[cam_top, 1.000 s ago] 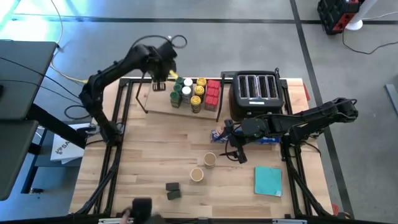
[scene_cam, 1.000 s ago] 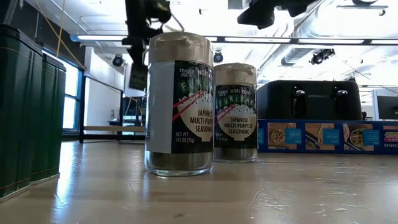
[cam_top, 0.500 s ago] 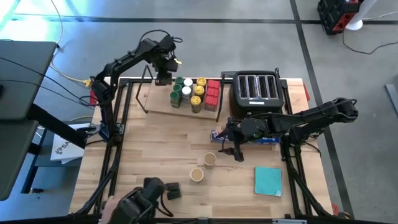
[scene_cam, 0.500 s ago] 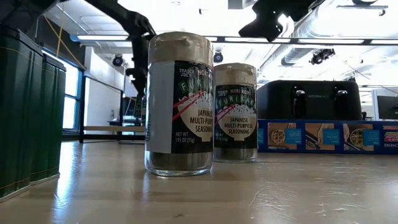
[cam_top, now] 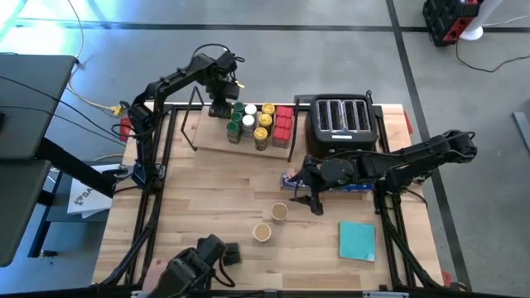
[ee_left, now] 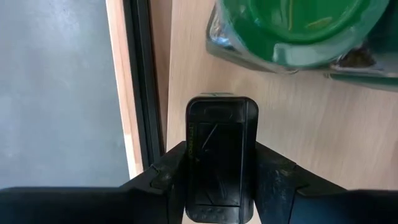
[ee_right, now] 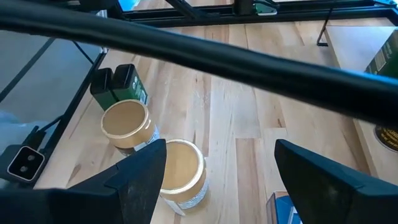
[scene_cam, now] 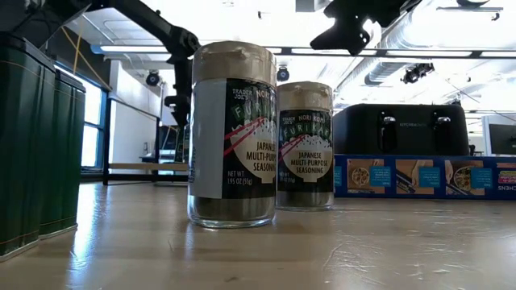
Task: Shelf spices
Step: Put the top black seasoning can on the shelf
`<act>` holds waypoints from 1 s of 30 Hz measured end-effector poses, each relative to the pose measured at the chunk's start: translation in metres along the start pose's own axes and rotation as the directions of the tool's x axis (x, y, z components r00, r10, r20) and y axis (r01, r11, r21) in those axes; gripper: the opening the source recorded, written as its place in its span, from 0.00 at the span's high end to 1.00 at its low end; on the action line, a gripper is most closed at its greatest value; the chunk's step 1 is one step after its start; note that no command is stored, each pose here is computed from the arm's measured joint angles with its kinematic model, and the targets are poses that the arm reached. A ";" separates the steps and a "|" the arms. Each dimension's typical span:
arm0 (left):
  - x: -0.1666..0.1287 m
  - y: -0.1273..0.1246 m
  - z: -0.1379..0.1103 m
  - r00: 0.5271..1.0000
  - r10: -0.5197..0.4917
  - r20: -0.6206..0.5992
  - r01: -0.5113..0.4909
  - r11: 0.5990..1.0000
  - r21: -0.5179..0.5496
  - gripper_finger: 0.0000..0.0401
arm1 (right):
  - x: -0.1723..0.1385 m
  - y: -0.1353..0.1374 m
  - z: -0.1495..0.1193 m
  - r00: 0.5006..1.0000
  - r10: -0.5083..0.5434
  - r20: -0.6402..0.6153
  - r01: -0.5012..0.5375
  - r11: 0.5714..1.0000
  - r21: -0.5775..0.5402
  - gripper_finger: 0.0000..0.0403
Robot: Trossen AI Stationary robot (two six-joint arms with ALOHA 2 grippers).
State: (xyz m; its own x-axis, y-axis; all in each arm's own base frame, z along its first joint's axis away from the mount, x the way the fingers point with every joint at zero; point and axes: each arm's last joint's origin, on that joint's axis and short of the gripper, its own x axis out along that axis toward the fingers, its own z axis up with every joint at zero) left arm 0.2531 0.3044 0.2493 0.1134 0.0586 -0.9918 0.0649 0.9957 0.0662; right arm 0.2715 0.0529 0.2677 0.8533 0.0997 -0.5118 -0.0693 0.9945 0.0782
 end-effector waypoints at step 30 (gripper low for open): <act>0.003 -0.010 0.017 0.997 0.060 -0.054 -0.048 0.981 0.189 0.57 | 0.000 -0.001 0.000 1.000 -0.010 -0.002 0.010 1.000 -0.022 0.27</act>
State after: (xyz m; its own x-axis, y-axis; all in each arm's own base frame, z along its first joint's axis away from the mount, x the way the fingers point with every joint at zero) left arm 0.2693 0.2932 0.2477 0.0629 0.1216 -0.9906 0.2454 0.9602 0.1335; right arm 0.2714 0.0524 0.2674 0.8528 0.0900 -0.5144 -0.0722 0.9959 0.0547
